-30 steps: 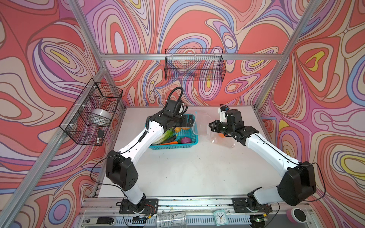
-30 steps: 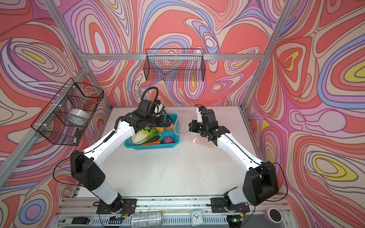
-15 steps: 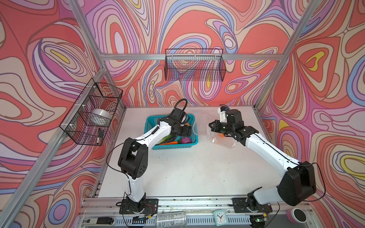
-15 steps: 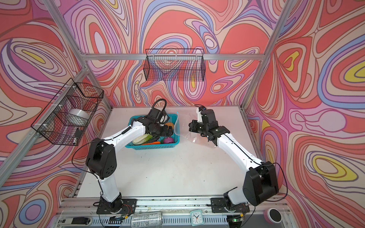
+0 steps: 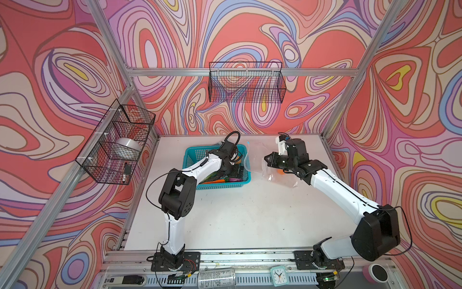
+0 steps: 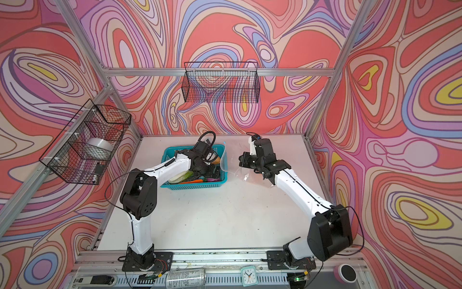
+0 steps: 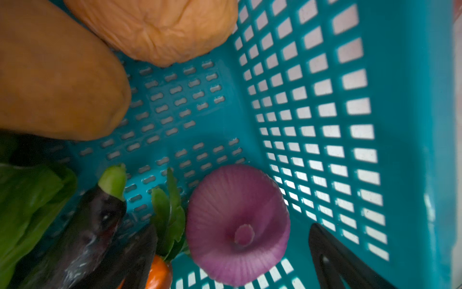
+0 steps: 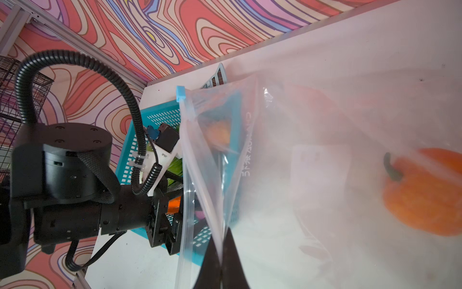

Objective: Place the food in the zip-top bag and seal the zipper

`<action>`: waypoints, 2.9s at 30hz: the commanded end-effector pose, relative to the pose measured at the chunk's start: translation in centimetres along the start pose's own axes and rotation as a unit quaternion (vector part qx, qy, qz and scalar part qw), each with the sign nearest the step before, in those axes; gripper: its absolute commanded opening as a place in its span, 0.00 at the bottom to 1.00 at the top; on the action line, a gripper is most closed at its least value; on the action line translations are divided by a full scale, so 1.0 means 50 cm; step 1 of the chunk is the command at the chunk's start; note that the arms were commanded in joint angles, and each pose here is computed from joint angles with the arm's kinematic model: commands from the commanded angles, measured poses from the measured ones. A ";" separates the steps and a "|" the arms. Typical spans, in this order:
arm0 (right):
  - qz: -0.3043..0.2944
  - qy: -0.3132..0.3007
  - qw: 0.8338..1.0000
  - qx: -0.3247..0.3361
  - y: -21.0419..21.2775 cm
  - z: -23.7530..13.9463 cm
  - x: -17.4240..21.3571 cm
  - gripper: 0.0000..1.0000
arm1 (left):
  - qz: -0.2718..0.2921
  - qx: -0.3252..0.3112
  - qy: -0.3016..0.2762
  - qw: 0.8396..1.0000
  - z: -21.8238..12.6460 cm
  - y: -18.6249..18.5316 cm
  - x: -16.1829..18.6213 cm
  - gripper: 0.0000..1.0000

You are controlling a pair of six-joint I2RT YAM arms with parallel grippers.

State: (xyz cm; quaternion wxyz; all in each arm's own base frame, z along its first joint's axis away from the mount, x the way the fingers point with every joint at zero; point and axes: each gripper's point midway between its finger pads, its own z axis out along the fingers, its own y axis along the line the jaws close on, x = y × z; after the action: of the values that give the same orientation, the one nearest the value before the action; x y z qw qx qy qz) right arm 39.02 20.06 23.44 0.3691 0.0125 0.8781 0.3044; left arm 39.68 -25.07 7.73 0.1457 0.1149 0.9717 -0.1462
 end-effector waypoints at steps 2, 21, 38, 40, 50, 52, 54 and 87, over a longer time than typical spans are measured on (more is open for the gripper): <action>0.005 0.002 1.000 0.002 -0.009 0.008 0.003 0.00 | 0.012 -0.023 0.033 0.999 0.036 0.014 0.026 0.97; 0.004 0.002 1.000 0.003 -0.010 0.005 0.007 0.00 | 0.034 -0.076 0.064 0.994 0.079 0.024 0.049 0.81; 0.005 0.003 1.000 0.004 -0.010 0.005 0.007 0.00 | 0.036 -0.063 -0.002 0.997 -0.001 -0.001 -0.001 0.41; 0.006 0.002 1.000 0.003 -0.009 0.004 0.007 0.00 | 0.036 -0.060 -0.017 0.997 -0.023 -0.007 -0.013 0.41; 0.006 0.001 1.000 0.001 -0.008 0.004 0.006 0.00 | 0.041 -0.056 -0.112 0.991 -0.158 -0.031 -0.073 0.41; 0.005 0.001 1.000 0.002 -0.008 0.004 0.006 0.00 | 0.039 -0.055 -0.130 0.989 -0.184 -0.034 -0.082 0.42; 0.006 0.001 1.000 0.001 -0.008 0.003 0.006 0.00 | 0.037 -0.052 -0.147 0.987 -0.203 -0.037 -0.089 0.42; 0.005 -0.005 1.000 0.002 -0.006 -0.008 0.005 0.00 | -0.015 -0.133 -0.101 0.986 0.028 0.042 -0.135 0.65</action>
State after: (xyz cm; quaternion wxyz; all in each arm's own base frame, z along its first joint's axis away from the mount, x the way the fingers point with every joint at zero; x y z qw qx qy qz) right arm 38.64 19.95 22.68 0.3612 0.0162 0.8815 0.3039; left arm 46.44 -25.69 8.45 0.2604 0.0814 0.9607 -0.0513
